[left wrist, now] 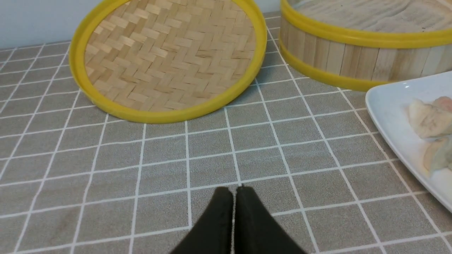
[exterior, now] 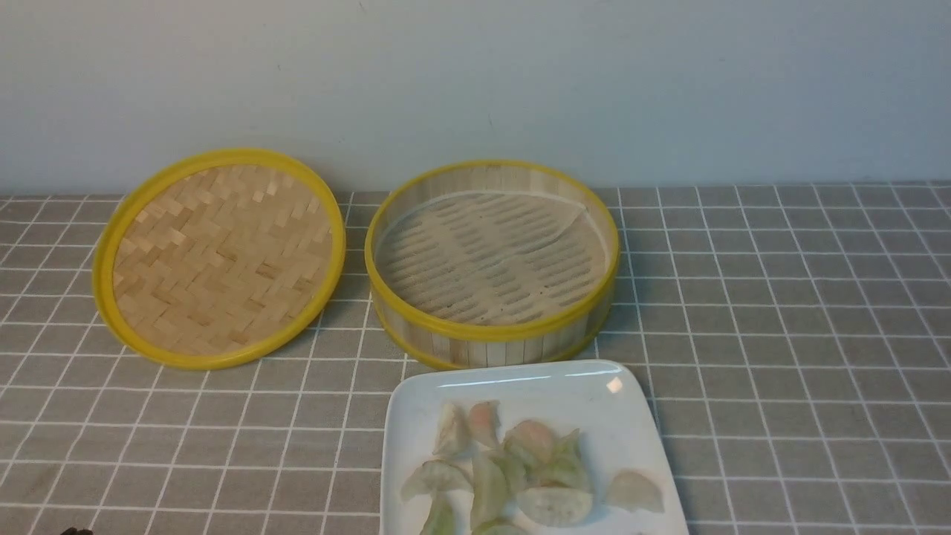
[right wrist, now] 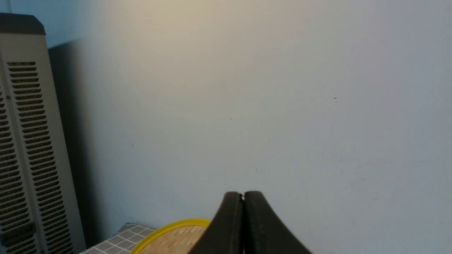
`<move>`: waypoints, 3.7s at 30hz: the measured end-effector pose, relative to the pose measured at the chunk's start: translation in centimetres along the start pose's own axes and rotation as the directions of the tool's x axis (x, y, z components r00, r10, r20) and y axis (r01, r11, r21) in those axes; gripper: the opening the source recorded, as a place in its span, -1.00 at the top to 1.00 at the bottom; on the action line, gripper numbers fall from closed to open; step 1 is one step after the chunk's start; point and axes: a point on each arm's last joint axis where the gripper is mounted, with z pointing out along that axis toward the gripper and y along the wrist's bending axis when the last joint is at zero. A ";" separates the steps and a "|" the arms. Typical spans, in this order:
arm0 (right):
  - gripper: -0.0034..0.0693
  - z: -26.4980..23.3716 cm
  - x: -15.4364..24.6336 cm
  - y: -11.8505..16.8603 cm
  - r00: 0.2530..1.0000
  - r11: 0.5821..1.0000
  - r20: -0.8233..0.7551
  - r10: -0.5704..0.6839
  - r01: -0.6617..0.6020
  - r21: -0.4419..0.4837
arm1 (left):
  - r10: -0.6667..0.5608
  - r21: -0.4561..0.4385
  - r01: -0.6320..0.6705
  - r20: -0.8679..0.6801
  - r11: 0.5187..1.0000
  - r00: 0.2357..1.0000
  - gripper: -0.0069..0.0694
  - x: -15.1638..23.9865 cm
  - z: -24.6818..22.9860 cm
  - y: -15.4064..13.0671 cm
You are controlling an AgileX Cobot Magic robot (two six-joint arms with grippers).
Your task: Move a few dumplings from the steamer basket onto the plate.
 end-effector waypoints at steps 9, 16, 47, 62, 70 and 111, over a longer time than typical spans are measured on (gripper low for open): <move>0.95 0.0 0.0 0.0 1.000 1.000 -0.001 -0.001 0.001 0.000 | 0.000 0.000 0.000 -0.001 1.000 1.000 0.83 0.0 0.0 0.0; 0.95 0.0 0.0 0.0 1.000 1.000 -0.002 0.001 -0.001 0.001 | 0.000 0.000 0.000 -0.001 1.000 1.000 0.83 0.0 0.0 0.0; 0.95 0.0 0.4 0.3 0.999 0.998 -0.019 -0.042 0.041 -0.040 | 0.001 0.000 -0.001 0.000 1.000 1.000 0.83 0.0 0.0 0.0; 0.95 -0.5 12.2 -4.4 0.943 0.865 -0.332 -0.019 0.182 0.467 | 0.001 0.000 -0.001 -0.001 1.000 1.000 0.83 0.0 0.0 0.0; 0.95 -2.9 18.1 -5.5 0.908 0.816 -0.418 0.004 0.239 0.526 | 0.003 0.000 -0.003 -0.001 1.000 1.000 0.83 0.0 0.0 0.0; 0.95 -3.1 18.3 -5.6 0.915 0.800 -0.403 -0.004 0.245 0.548 | 0.003 0.000 -0.003 -0.001 1.000 1.000 0.83 0.0 0.0 0.0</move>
